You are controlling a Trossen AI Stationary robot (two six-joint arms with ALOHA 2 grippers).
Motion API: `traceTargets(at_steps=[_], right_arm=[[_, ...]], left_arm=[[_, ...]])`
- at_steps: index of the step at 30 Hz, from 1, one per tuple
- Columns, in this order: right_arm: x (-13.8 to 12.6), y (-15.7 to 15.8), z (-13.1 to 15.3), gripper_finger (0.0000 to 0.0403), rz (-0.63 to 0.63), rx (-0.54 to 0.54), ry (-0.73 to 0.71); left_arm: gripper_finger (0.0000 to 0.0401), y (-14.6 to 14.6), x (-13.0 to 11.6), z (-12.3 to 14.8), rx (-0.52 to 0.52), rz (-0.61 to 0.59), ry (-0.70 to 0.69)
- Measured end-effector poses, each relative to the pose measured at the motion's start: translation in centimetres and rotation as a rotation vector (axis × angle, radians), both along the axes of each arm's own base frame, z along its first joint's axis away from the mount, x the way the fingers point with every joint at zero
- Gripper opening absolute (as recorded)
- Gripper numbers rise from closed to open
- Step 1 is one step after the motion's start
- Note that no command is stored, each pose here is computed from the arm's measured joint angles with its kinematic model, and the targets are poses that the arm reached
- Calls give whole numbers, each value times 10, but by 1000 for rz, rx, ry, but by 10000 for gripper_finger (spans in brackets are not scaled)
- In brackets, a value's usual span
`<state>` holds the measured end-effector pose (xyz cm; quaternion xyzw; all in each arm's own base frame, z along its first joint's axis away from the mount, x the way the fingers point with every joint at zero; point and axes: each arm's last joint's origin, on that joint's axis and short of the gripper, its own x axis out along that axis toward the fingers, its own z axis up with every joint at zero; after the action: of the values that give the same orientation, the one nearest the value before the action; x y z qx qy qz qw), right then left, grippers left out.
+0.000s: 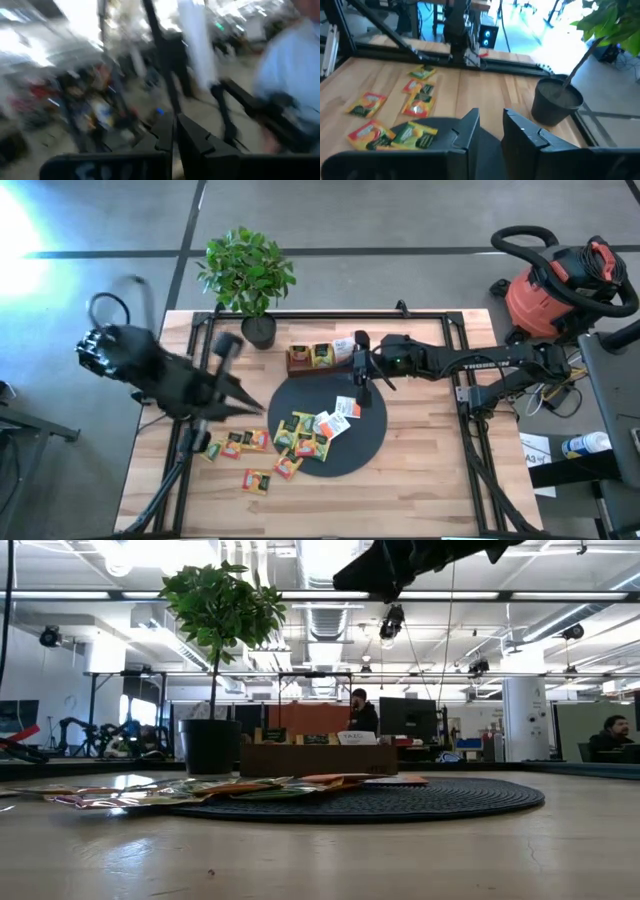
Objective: Pick & Place Tea
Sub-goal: Put the middle white tea bag into the right slot of the wooden organizer
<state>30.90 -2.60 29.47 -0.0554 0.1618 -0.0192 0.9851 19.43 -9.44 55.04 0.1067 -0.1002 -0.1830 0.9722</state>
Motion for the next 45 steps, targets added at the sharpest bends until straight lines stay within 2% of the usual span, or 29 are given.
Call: traceTargets(at_steps=[4, 9, 13, 20, 25, 33, 45], right_arm=[[-3, 0, -6, 70, 0, 7, 85], [-6, 0, -13, 69, -10, 35, 158], [-7, 0, -15, 69, -26, 70, 181], [-7, 0, -15, 63, -35, 88, 181], [-7, 0, -15, 64, -39, 94, 181], [-7, 0, -15, 63, -100, 231, 173], [-7, 0, -15, 65, -150, 346, 168]], left_arm=[[0, -12, 19, -20, -11, -50, 115], [0, -27, 30, -47, -46, -113, 239], [0, -34, 41, -65, -98, -164, 258], [0, -42, 49, -81, -167, -218, 204], [0, -44, 49, -84, -190, -233, 161], [0, -52, 45, -83, -192, -268, 155], [0, -61, 39, -82, -200, -293, 152]])
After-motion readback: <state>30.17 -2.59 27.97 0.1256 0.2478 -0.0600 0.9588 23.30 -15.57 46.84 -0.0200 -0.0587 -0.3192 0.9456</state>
